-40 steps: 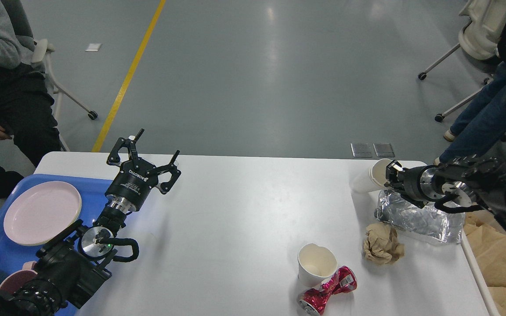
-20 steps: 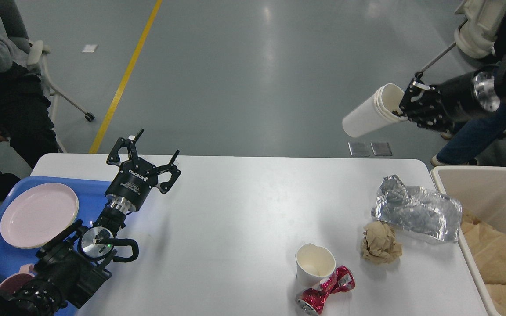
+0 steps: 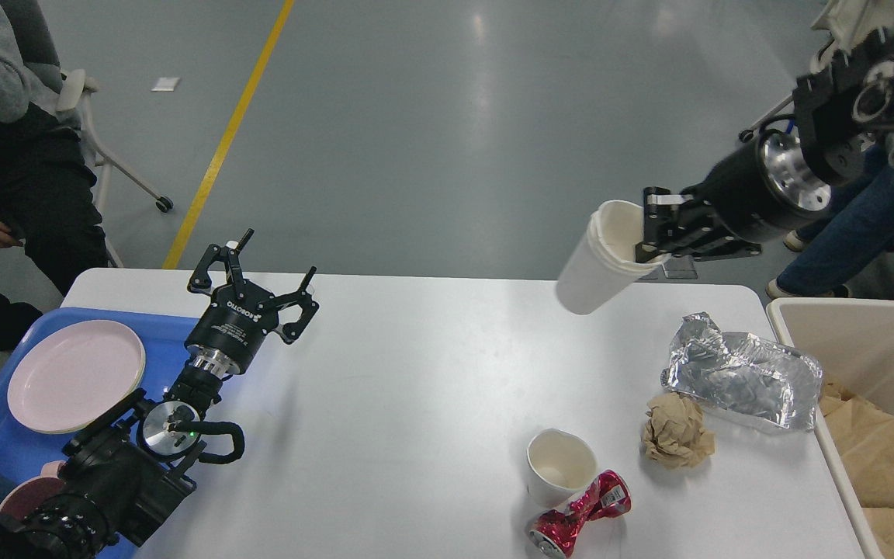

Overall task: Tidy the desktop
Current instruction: 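Lift the white paper cup and drop it into the white bin, then move the right gripper down to the crumpled foil wrapper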

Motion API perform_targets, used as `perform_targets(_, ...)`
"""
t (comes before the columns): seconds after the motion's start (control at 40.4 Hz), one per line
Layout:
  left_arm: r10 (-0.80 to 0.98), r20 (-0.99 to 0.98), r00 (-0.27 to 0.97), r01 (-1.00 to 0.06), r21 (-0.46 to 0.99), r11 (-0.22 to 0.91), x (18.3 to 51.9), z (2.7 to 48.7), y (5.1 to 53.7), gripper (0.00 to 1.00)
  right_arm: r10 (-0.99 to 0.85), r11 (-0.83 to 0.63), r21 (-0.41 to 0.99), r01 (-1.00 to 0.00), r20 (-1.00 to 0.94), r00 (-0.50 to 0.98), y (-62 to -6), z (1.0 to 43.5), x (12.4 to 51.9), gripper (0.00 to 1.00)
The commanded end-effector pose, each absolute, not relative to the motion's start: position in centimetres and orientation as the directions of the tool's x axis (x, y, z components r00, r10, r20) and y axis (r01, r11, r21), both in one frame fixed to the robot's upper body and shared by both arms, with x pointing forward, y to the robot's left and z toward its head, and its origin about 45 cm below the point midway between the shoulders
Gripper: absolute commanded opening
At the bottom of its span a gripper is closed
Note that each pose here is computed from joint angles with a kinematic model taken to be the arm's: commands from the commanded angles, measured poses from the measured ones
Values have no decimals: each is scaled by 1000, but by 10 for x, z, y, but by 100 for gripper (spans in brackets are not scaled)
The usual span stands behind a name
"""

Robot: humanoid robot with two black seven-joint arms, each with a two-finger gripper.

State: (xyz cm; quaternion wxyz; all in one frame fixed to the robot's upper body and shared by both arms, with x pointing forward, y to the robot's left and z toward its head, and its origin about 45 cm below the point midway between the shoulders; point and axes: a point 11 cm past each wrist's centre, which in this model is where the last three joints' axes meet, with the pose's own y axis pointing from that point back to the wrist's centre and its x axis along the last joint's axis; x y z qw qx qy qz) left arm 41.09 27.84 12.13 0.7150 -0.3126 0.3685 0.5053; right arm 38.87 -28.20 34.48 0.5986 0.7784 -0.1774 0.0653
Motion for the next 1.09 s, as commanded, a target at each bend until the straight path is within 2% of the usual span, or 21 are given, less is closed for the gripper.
perform_targets(0.0, 492, -843, 219, -953, -76, 295, 411, 122, 278, 97, -326, -9, 911, -412, 386, 863, -383, 294, 398, 0)
perform_targets(0.148, 493, -842, 220, -952, -75, 297, 411, 122, 278, 97, -423, 169, 892, -420, 450, 786, -477, 252, 391, 0)
perform_targets(0.272, 492, -843, 217, -953, -74, 293, 411, 121, 279, 97, -422, 298, 852, -431, 523, 741, -529, 227, 384, 0)
perform_targets(0.396, 492, -843, 217, -953, -74, 293, 411, 121, 279, 97, -517, 437, 802, -407, 595, 615, -583, 175, 343, 0)
perform_targets(0.544, 492, -843, 219, -953, -76, 295, 411, 122, 278, 97, -504, 558, 741, -374, 660, 557, -604, 145, 315, 0)
perform_targets(0.692, 492, -843, 218, -953, -75, 294, 411, 122, 278, 97, -488, 605, 700, -379, 703, 517, -608, 114, 292, 0)
perform_targets(0.717, 492, -843, 219, -953, -76, 295, 411, 122, 278, 97, -487, 611, 693, -383, 711, 508, -609, 114, 291, 9)
perform_targets(0.742, 492, -843, 219, -953, -76, 295, 411, 122, 278, 97, -491, 610, 692, -386, 713, 501, -609, 113, 291, 40)
perform_targets(0.767, 493, -843, 217, -953, -73, 295, 411, 121, 278, 97, -492, 610, 692, -385, 712, 501, -609, 112, 289, 97)
perform_targets(0.791, 492, -843, 217, -953, -74, 293, 411, 121, 279, 97, -483, 610, 694, -382, 708, 514, -607, 109, 289, 96)
perform_targets(0.816, 492, -843, 218, -953, -75, 294, 411, 122, 278, 97, -482, 612, 693, -380, 708, 516, -607, 109, 289, 100)
perform_targets(1.063, 492, -843, 217, -953, -74, 293, 411, 121, 279, 97, -485, 615, 693, -376, 708, 512, -607, 109, 289, 100)
